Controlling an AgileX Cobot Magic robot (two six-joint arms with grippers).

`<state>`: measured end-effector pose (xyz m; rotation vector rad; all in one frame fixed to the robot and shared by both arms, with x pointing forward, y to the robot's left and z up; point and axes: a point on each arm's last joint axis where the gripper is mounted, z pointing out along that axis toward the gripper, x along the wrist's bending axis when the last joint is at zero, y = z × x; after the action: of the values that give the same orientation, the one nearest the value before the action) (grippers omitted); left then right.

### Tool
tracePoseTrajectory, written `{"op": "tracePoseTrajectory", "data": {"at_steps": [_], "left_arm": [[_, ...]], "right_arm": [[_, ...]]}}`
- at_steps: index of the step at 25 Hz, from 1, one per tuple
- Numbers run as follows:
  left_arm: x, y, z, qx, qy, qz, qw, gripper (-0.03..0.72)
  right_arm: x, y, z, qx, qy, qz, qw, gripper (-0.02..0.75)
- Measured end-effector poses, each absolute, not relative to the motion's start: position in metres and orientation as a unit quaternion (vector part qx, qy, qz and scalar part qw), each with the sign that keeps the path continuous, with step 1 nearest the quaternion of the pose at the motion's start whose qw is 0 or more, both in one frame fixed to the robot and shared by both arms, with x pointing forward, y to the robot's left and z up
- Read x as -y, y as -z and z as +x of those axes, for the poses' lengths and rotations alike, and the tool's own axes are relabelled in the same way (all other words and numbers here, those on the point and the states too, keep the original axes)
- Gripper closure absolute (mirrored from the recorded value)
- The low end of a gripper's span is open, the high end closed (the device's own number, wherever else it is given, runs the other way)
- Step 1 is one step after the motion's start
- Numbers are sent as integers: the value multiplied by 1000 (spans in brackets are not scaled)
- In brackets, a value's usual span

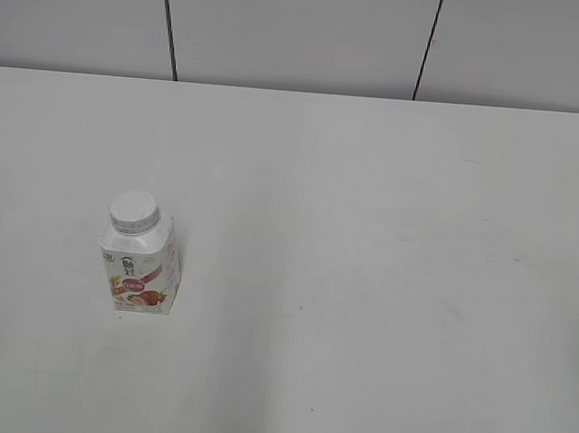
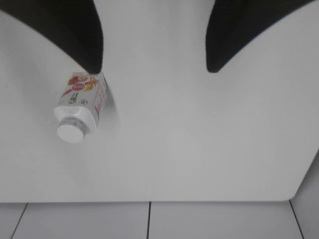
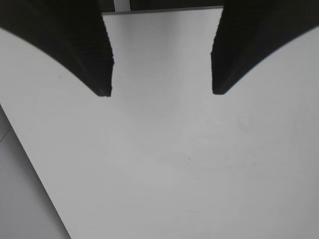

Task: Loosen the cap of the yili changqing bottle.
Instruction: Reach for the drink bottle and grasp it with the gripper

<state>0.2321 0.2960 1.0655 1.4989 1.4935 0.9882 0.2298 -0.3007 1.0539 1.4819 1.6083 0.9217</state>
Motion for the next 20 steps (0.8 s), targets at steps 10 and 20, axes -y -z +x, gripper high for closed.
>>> {"op": "tracePoseTrajectory", "data": {"at_steps": [10, 20], "left_arm": [[-299, -1063, 259, -530, -475, 535, 455, 231], [-303, -1057, 310, -522, -489, 533, 452, 238]], "right_arm": [[301, -1054, 230, -628, -360, 579, 375, 244], [301, -1054, 230, -628, -360, 579, 375, 244]]}}
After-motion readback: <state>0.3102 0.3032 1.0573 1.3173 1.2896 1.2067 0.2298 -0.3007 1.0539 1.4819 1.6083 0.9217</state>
